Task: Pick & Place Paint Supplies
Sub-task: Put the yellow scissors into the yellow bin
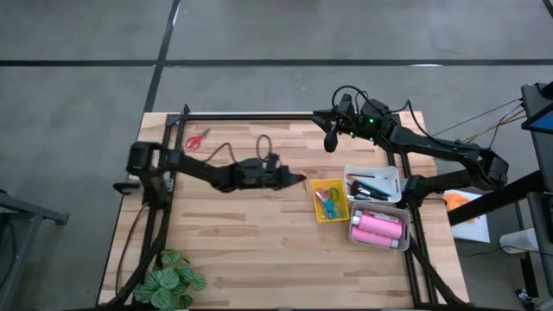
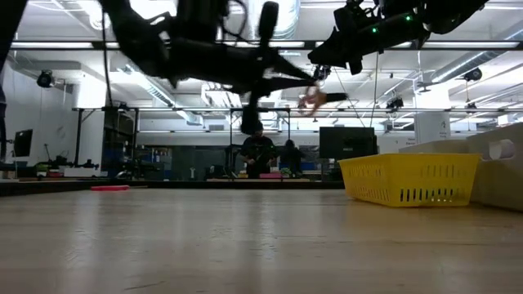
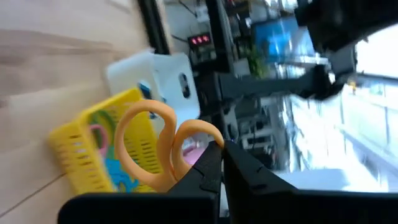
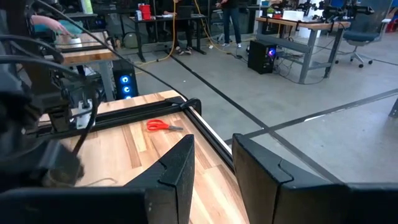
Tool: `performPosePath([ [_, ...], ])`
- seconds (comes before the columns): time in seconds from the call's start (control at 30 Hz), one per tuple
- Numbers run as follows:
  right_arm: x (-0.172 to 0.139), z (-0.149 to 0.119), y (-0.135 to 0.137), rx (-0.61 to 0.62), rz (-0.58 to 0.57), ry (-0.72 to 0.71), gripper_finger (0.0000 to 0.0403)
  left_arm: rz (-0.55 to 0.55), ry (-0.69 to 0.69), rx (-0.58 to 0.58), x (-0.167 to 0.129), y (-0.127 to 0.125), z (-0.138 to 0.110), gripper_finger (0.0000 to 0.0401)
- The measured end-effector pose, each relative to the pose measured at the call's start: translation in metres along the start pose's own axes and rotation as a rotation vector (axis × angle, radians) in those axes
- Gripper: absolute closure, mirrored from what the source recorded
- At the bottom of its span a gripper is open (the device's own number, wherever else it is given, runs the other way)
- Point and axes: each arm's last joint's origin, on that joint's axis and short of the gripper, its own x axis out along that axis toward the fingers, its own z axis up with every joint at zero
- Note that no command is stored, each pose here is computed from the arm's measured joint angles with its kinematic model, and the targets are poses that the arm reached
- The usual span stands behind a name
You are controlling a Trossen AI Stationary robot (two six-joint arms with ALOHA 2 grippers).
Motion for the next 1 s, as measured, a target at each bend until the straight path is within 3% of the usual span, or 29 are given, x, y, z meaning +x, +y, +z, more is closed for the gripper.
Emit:
performPosePath([
  [0.2,0.0,0.0,0.0,0.0,0.0,0.0,0.0296,0.023,0.101,0.144,0.041,-0.014,-0.006,0.0396],
  [0.5,0.0,0.0,0.0,0.0,0.0,0.0,0.0296,0.096,0.161,0.21,0.08,-0.021,-0.009,0.0396],
  [1.0,0.001,-0.003,0.0,0.002,-0.001,0.022,0.0296,0.263,0.198,0.154,0.087,0.014,-0.017,0.0396],
])
